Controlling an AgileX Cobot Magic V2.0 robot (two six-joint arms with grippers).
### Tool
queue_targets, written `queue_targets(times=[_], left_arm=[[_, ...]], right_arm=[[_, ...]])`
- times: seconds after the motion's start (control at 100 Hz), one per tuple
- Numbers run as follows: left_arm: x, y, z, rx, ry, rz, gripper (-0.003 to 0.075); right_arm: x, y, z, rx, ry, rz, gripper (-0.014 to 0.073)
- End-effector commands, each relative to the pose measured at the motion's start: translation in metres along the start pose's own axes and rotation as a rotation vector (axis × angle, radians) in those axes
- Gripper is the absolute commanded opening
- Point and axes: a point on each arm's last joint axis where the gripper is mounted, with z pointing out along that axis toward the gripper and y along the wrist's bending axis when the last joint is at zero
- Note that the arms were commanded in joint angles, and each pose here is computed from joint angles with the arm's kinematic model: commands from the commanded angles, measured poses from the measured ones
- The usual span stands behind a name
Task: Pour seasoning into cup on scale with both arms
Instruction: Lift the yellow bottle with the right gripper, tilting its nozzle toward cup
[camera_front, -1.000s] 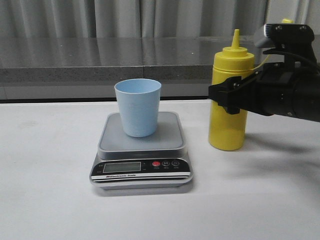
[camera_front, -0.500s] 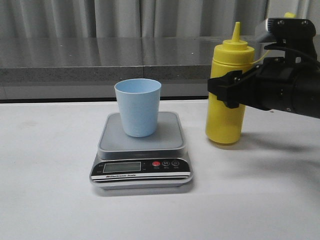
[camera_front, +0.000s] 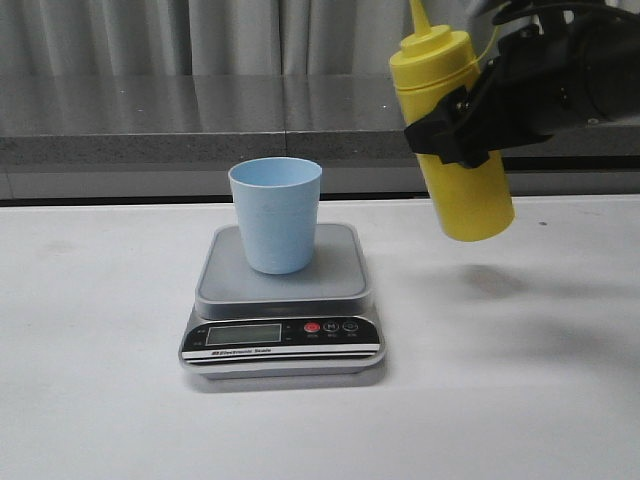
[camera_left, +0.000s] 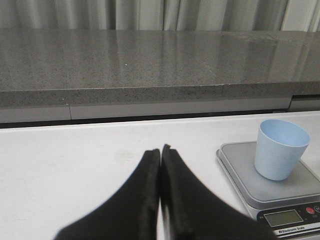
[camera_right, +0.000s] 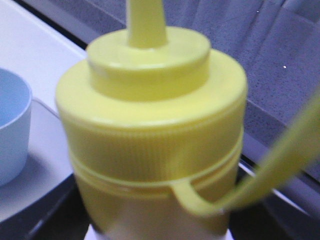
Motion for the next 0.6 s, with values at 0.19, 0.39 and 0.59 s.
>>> queue_targets(times=[0.19, 0.39, 0.59], left_arm=[[-0.015, 0.0, -0.002, -0.008, -0.096, -0.014, -0.002], [-0.015, 0.0, -0.002, -0.008, -0.096, -0.014, -0.002], [-0.015, 0.0, -0.002, -0.008, -0.096, -0.014, -0.002]], right_arm=[[-0.054, 0.007, 0.004, -0.002, 0.1, -0.297, 0.0202], [-0.074, 0.015, 0.009, 0.011, 0.155, -0.431, 0.0202], [-0.083, 0.019, 0.012, 0.027, 0.193, -0.551, 0.0202]])
